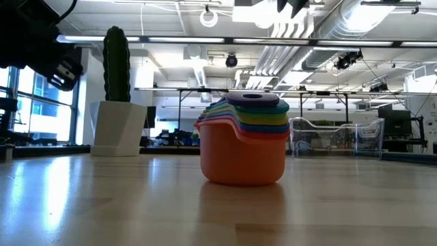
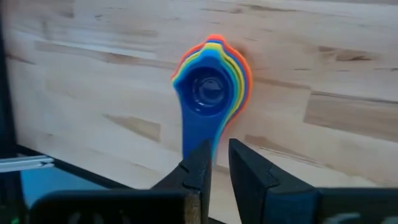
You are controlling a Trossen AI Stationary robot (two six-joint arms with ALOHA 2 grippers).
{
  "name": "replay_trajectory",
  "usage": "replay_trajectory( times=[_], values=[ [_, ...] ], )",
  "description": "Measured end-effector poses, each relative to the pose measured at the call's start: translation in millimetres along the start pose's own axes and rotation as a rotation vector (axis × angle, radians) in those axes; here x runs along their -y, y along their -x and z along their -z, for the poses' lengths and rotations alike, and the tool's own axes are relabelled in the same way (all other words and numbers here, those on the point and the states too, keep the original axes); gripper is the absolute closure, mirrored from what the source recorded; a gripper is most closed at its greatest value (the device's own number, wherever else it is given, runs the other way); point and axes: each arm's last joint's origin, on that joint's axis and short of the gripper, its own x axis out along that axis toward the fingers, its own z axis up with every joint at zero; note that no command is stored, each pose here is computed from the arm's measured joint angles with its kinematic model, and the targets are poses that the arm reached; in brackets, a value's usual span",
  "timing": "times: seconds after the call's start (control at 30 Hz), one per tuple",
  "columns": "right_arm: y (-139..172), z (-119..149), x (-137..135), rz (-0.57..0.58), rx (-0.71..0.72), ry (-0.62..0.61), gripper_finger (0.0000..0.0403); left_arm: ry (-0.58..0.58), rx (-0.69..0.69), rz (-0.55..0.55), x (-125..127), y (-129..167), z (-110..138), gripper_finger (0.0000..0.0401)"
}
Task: Nest measuring cups in basket
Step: Put the nested measuring cups into the transparent bin
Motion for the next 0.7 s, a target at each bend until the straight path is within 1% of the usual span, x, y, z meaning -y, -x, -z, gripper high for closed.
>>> replay_trajectory(
  times=[0.27,0.43,0.57,0.7],
  values=[
    [2,9,-3,-0.078,0.037,-0.001,0.0387,-0.007,0.001,0.0,0,0,0,0.0314],
    [4,13,-7,-0.131,0.041,-0.007,0.0395,-0.007,0.001,0.0,0,0,0,0.0314],
    [15,13,-15,-0.185,0.046,-0.014,0.0396,-0.006,0.001,0.0,0,0,0,0.0314],
    [36,9,-26,-0.279,0.12,0.003,0.0396,-0.007,0.001,0.001,0,0,0,0.0314]
  ],
)
